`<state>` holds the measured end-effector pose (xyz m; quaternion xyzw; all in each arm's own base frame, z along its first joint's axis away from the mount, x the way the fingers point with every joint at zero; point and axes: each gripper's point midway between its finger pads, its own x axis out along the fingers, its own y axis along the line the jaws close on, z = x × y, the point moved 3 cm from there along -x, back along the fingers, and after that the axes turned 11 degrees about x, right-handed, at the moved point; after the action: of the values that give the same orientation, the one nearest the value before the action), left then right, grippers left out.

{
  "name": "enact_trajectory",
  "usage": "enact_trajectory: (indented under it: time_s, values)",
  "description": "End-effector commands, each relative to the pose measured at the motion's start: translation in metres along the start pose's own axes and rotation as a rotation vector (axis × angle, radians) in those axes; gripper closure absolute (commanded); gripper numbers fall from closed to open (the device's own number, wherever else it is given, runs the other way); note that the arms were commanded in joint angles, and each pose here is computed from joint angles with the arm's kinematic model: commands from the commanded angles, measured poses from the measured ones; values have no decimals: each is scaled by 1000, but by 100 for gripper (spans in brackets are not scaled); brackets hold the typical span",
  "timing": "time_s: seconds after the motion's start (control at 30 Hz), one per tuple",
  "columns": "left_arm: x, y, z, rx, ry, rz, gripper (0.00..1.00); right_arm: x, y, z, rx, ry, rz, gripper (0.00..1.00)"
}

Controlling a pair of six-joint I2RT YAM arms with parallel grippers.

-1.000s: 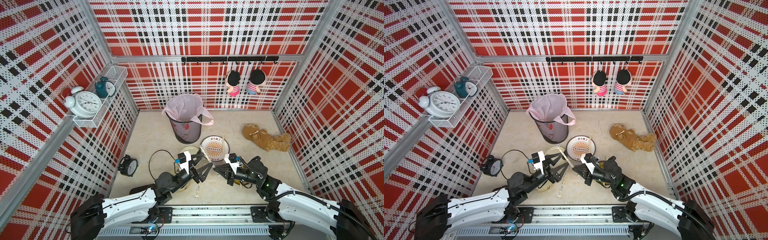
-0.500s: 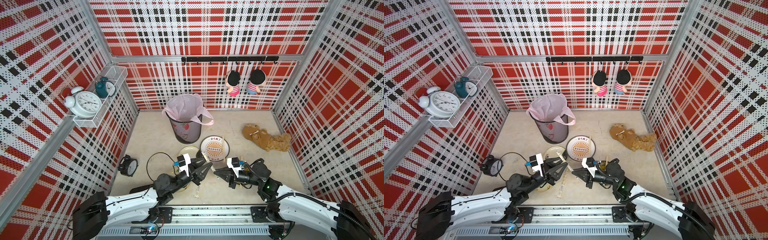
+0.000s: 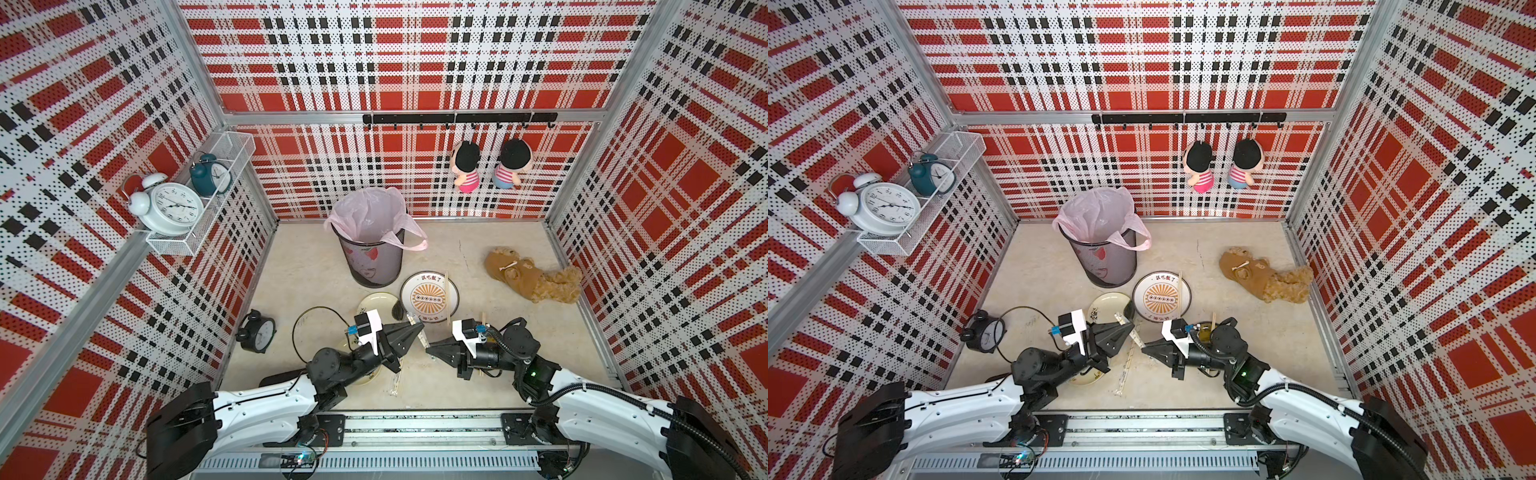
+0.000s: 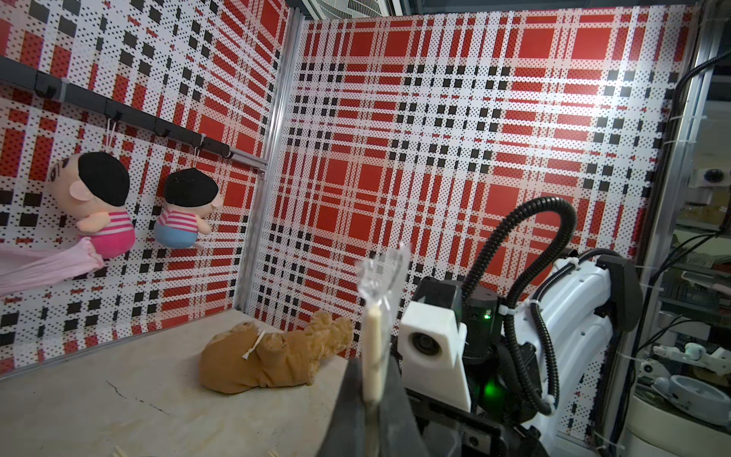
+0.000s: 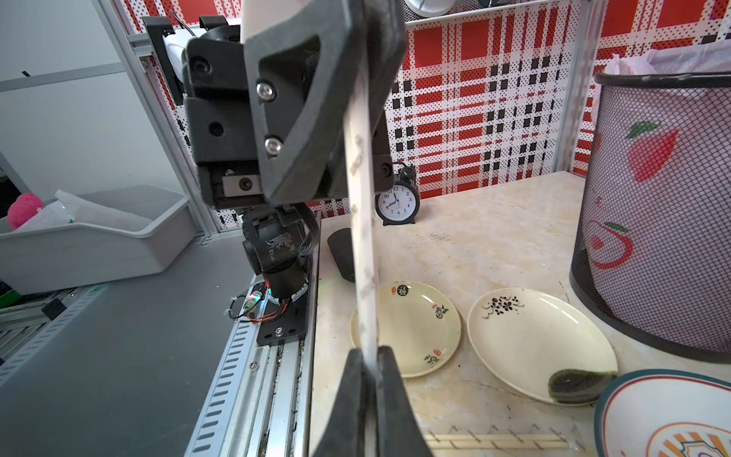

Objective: Remove the packaging of disposable chopsticks
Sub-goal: Pick up the disposable chopsticks from the center of the board.

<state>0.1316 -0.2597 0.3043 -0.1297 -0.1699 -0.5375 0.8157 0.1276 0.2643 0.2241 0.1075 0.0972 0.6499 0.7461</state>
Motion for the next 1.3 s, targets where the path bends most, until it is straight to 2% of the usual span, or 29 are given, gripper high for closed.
enact_trajectory:
  time_s: [0.0, 0.17, 0.2, 0.27, 0.4, 0.47, 0.57, 0.7, 0.93, 1.13, 1.27]
  values:
    - [6, -5, 9, 8, -30, -72, 100, 2, -5, 3, -26, -19, -22, 95]
    - [8, 1, 6, -1, -17, -98, 100, 1, -10, 5, -48, -37, -60, 88]
    - [8, 2, 5, 0, -13, -102, 100, 1, -11, 5, -50, -38, -64, 82]
    - [9, 3, 2, 4, -5, -111, 100, 2, -13, 6, -54, -37, -73, 63]
    - [10, 7, -1, 14, 7, -107, 100, 2, -19, 4, -62, -34, -113, 47]
    - [10, 8, -1, 21, 9, -116, 100, 0, -21, 3, -83, -40, -129, 43]
    - [9, 5, 3, 45, 1, -158, 100, -3, -20, -3, -126, -52, -128, 45]
    - [16, 2, 0, 86, 55, -193, 100, -2, -22, -12, -133, -15, -125, 51]
    - [21, 6, -2, 116, 75, -182, 100, 5, -25, -20, -136, 3, -102, 83]
    - [23, 7, -9, 110, 98, -178, 100, 2, -25, -22, -140, -2, -109, 99]
    - [25, 7, -13, 107, 105, -186, 98, 3, -25, -26, -135, 10, -101, 100]
